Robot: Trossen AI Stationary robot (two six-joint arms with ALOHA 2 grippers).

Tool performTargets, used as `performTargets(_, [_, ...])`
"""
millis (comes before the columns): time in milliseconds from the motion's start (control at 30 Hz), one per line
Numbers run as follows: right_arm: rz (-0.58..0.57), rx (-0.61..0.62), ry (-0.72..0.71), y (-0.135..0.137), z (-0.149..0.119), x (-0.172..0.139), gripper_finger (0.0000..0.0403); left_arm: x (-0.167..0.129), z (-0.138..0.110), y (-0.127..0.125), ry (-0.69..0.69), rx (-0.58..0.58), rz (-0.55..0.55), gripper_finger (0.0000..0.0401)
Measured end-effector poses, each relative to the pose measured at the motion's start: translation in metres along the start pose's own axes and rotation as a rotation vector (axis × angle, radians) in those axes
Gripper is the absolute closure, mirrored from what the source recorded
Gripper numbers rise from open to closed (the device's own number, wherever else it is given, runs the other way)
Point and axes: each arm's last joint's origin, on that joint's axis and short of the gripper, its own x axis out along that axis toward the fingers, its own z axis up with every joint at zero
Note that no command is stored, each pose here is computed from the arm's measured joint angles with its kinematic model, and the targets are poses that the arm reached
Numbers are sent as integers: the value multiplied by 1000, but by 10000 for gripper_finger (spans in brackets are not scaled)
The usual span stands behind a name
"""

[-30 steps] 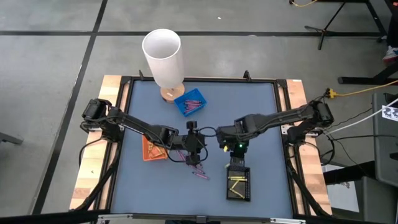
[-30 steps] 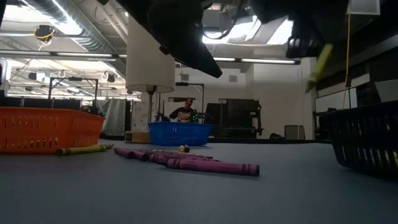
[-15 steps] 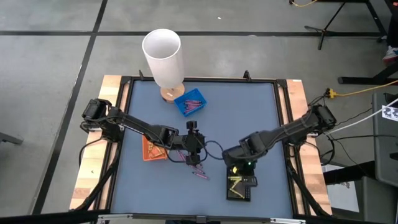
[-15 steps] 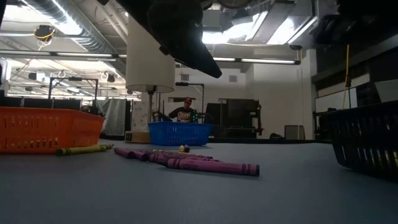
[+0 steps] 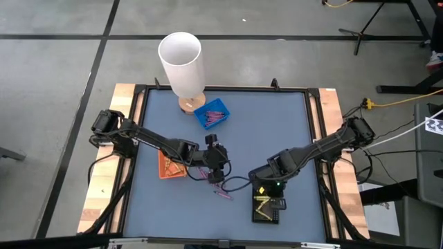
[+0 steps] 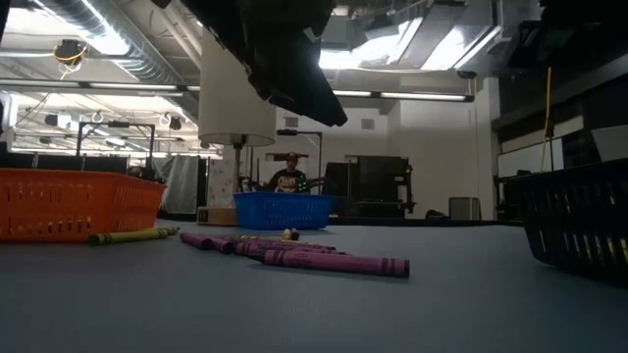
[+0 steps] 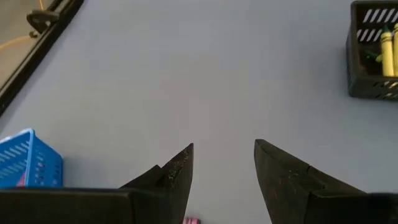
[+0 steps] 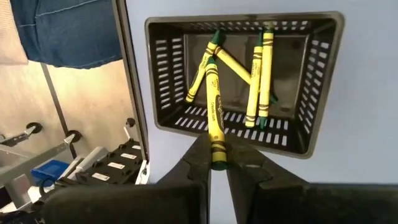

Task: Sort crayons
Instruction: Put the green crayon into the black bin, then put the yellow crayon into the orange bin

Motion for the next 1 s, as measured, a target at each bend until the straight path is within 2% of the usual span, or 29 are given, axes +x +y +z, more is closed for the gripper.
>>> performTargets(100, [-13, 1, -6, 0, 0, 0, 351, 0, -3, 1, 29, -13, 7, 248])
performTargets(233, [-45, 2, -23, -1, 1, 0, 299, 0, -7, 2, 64, -54, 20, 248])
performTargets(433, [-86, 2, -46, -3, 1, 0, 245, 0, -10, 4, 97, -173, 43, 248])
performTargets(700, [-107, -3, -66, -3, 2, 0, 235, 10, -22, 4, 162, -305, 85, 248])
performTargets(1000, [-243, -11, -170, -6, 7, -1, 235, 34, -38, 8, 236, -371, 141, 248])
